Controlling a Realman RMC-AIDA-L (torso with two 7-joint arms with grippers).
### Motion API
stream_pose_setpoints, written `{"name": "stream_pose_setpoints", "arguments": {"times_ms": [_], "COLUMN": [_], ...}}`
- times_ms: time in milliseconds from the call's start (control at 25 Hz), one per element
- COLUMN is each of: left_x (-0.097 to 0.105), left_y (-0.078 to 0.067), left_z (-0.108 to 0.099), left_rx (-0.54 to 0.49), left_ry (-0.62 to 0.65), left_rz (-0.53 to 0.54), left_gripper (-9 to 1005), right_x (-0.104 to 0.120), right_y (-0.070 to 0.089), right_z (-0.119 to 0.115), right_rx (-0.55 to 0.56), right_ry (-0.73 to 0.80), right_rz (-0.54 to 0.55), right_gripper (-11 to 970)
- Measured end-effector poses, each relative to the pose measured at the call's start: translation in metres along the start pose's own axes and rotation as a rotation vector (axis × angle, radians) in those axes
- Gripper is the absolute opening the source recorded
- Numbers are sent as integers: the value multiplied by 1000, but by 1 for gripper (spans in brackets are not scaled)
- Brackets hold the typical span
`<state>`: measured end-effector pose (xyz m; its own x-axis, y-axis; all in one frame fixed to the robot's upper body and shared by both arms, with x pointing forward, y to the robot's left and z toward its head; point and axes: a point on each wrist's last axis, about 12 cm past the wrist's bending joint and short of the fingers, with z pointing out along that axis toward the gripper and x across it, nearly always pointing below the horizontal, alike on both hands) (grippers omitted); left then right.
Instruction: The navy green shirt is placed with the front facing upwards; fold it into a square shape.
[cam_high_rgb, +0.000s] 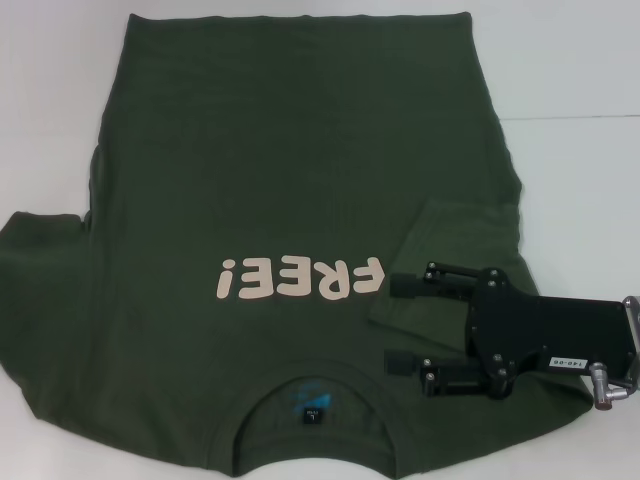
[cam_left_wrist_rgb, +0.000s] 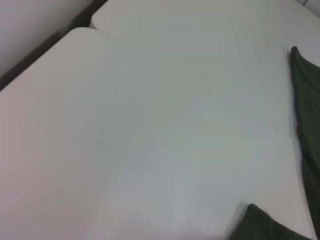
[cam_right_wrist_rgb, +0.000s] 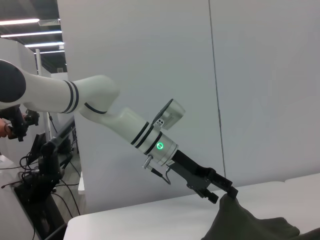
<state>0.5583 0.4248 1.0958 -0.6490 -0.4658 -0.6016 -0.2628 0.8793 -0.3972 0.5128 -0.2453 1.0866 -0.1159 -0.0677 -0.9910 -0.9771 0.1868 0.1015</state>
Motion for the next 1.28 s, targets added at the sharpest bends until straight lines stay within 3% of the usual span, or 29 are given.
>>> {"name": "stream_pose_setpoints", "arguments": {"times_ms": [880, 1280], "left_x": [4, 4], "left_y": [-8, -9], "left_z": [11, 12], "left_rx": [1, -3], "left_ry": [38, 41], "left_rz": [26, 35], "left_gripper": [798, 495], "right_x": [0, 0], "right_y": [0, 0], "right_z": [0, 0], "right_rx": [0, 0], "right_ry": [0, 0], "right_rz": [3, 6], "right_gripper": [834, 834]}}
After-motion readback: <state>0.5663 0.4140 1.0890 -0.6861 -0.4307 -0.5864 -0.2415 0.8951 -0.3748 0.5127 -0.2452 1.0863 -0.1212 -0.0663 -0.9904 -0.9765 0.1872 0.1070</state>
